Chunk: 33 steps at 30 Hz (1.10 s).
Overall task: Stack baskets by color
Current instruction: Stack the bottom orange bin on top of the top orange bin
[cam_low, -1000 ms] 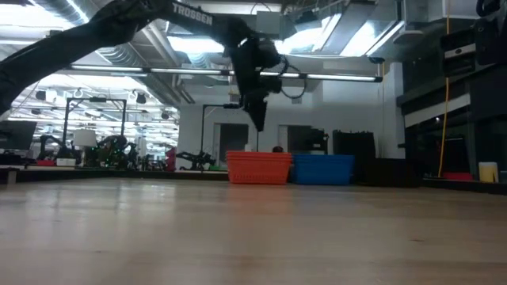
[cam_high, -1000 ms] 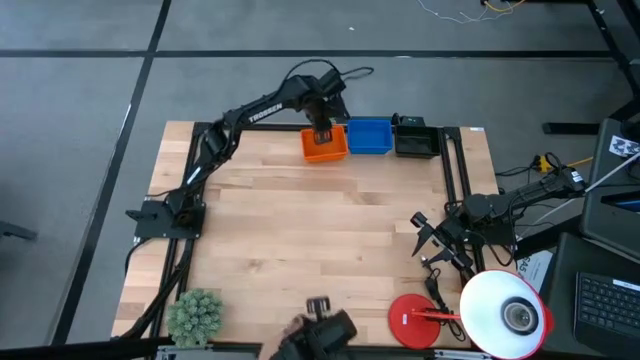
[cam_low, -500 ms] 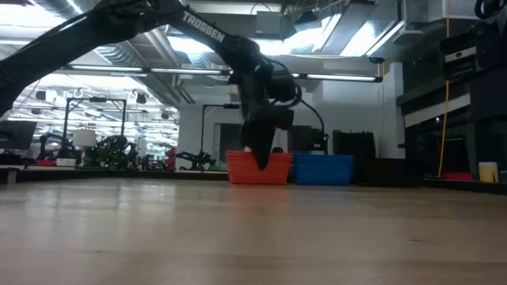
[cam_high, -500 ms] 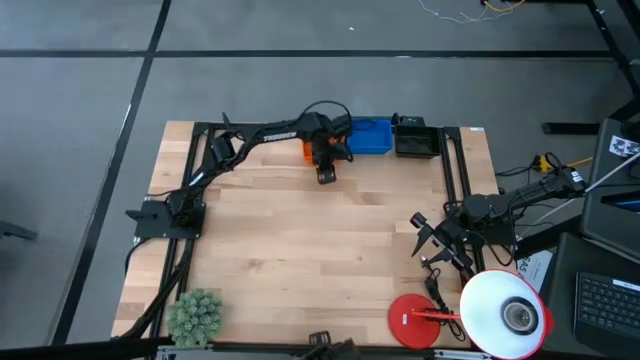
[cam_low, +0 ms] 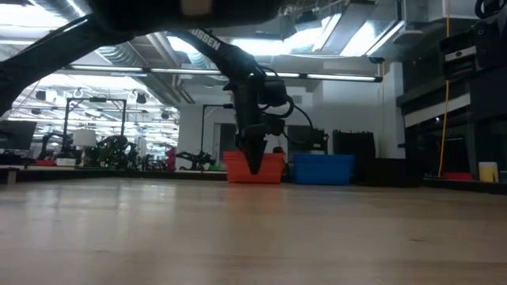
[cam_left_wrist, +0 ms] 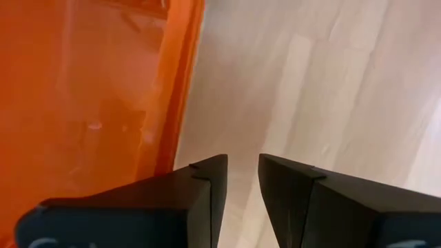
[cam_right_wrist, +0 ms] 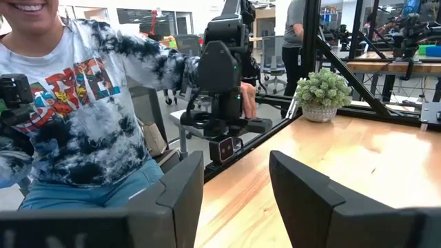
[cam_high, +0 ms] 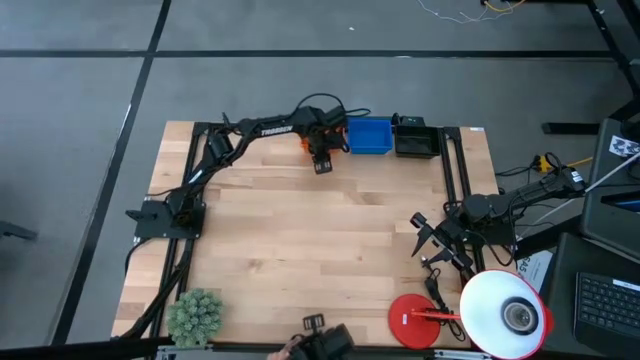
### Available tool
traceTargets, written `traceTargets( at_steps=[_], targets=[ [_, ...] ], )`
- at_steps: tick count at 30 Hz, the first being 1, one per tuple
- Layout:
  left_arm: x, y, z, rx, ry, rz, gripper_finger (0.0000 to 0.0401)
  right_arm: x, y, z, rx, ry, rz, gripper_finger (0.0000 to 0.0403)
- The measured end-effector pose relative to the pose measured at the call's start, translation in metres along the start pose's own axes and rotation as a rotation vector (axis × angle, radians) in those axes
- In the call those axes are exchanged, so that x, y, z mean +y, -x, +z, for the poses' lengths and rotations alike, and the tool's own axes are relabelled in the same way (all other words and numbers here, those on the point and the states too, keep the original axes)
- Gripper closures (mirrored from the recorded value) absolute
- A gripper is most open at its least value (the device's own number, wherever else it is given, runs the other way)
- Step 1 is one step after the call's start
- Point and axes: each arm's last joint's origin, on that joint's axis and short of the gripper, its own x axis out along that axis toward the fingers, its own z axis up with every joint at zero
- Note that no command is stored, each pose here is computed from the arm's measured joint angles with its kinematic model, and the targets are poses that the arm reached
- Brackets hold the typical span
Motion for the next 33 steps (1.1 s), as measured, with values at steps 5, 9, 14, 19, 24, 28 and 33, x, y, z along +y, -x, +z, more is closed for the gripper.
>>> traceTargets(
  at_steps=[5,9,14,19,24,28,33],
  targets=[
    [0.003,0.002,0.005,-0.054,0.006,-0.020,0.0321,0.000,0.000,0.000,0.000,0.000,0.000,0.0235],
    [-0.001,0.002,0.006,-0.052,0.003,-0.021,0.0321,0.000,0.000,0.000,0.000,0.000,0.000,0.0235],
    [-0.013,0.010,0.005,-0.027,-0.011,-0.034,0.0321,0.000,0.000,0.000,0.000,-0.003,0.000,0.0235],
    [-0.026,0.037,0.009,-0.048,-0.043,0.015,0.0321,0.000,0.000,0.000,0.000,-0.003,0.000,0.0235],
    [-0.019,0.059,0.012,-0.099,-0.060,0.167,0.0321,0.000,0.000,0.000,-0.001,-0.003,0.000,0.0235],
    [0.003,0.066,0.019,-0.196,-0.063,0.290,0.0321,0.000,0.000,0.001,-0.005,0.000,0.000,0.0235],
    [0.041,0.065,0.010,-0.205,-0.030,0.328,0.0321,0.000,0.000,0.001,-0.006,-0.002,0.000,0.0235]
  ],
)
